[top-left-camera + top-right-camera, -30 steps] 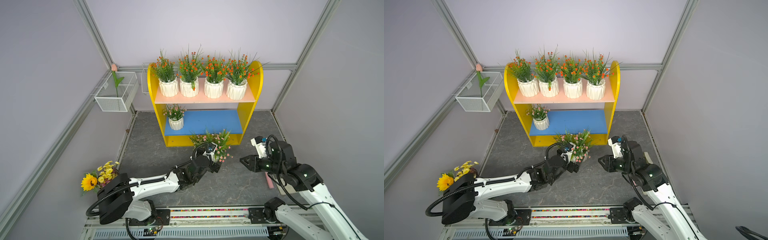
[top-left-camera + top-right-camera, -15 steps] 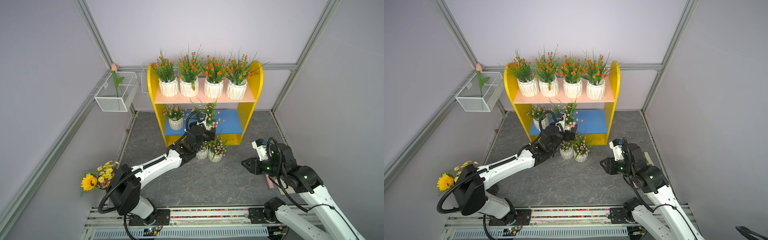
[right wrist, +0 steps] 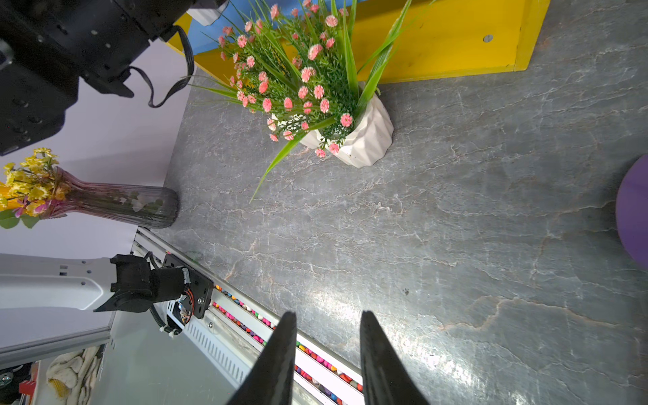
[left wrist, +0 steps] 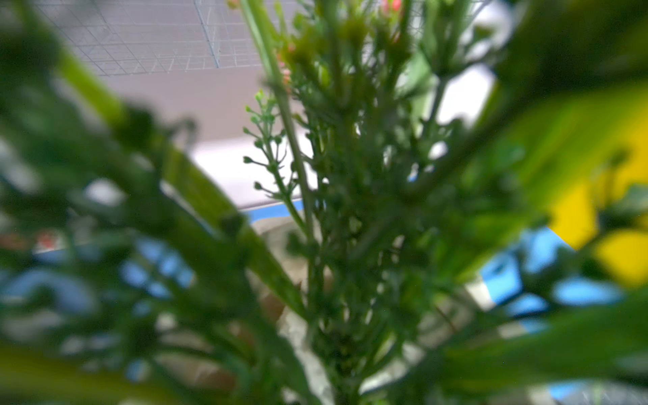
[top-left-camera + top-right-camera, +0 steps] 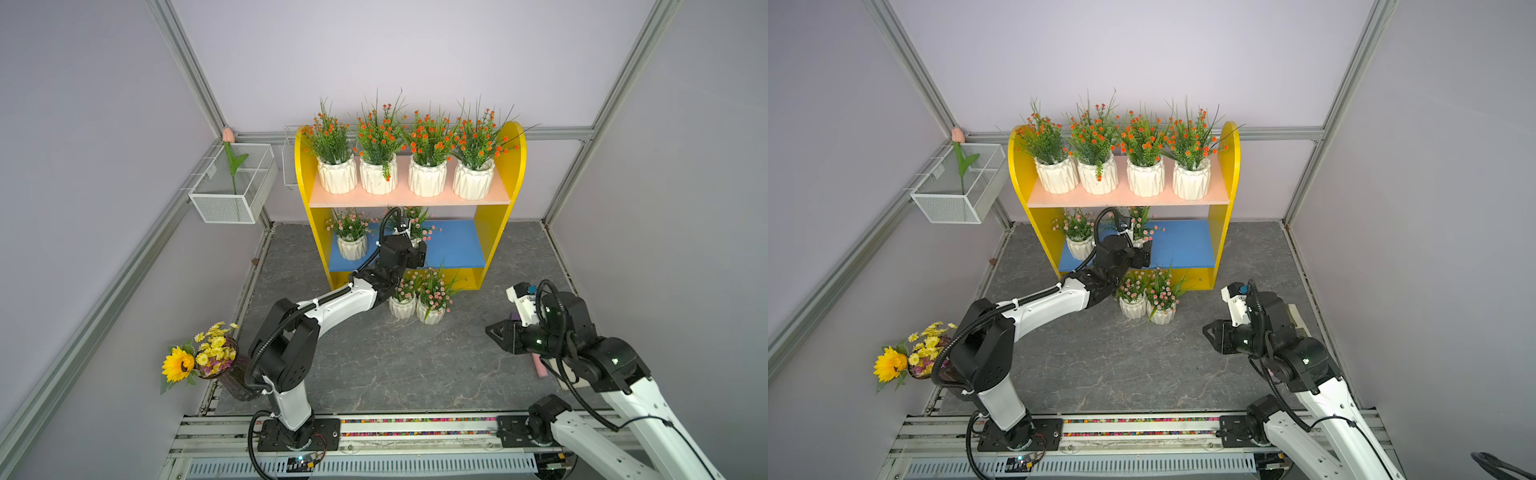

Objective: Place the baby's breath potted plants on the rack by color
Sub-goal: Place the baby's breath potted plant on the rack.

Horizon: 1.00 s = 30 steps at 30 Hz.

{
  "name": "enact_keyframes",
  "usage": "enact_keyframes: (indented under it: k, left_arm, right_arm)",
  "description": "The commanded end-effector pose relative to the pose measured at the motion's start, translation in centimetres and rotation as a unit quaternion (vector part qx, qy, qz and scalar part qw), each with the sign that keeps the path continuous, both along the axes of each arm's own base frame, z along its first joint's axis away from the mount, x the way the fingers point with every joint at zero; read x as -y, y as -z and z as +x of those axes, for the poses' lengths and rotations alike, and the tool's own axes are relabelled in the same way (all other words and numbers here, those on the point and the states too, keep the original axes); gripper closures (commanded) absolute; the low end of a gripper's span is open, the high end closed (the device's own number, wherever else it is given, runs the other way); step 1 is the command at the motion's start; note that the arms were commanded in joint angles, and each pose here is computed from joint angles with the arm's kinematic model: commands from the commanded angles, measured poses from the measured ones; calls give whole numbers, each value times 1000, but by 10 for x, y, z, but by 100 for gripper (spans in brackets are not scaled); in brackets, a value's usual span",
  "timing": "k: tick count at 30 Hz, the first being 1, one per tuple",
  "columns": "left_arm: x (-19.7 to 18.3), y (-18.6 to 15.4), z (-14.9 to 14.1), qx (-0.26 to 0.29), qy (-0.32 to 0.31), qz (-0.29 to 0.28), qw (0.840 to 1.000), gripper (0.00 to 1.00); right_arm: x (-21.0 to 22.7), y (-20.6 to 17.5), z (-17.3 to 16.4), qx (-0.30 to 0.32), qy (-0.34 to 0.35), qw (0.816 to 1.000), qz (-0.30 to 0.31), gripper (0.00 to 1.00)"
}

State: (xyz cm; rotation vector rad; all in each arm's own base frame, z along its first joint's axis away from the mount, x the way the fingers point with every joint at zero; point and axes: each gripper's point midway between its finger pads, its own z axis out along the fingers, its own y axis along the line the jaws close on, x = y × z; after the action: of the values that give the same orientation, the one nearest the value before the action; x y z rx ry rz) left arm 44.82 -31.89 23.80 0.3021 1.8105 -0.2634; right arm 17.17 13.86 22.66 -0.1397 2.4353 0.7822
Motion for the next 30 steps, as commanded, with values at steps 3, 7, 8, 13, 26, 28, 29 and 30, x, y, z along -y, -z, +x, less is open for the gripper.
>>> enact_keyframes:
  k: [3, 7, 8, 13, 26, 28, 29, 30]
  left_arm:
    - [-13, -39, 35, 60, -45, -45, 996, 60]
    - [-24, -30, 50, 58, -69, -43, 995, 60]
    - [-27, -29, 53, 58, -74, -42, 995, 60]
    - [-35, -20, 63, 50, -86, -44, 994, 60]
    - [-46, 5, 85, 33, -107, -49, 992, 53]
    - [-47, 8, 90, 28, -107, -47, 993, 53]
    - [-48, 9, 92, 26, -109, -46, 993, 52]
    - [-48, 9, 94, 25, -109, -46, 993, 52]
  right_arm:
    - [3, 3, -4, -4, 10, 1000, 6, 66]
    - [4, 17, -6, -19, 11, 1000, 0, 66]
    - [4, 18, -6, -19, 12, 1000, -1, 66]
    - [2, 20, -4, -21, 10, 1000, 1, 66]
    - [-2, 27, -2, -28, 6, 1000, 8, 66]
    - [-3, 27, -2, -29, 5, 1000, 8, 65]
    - [-3, 28, -1, -29, 4, 1000, 7, 65]
    - [-3, 28, -1, -30, 4, 1000, 7, 65]
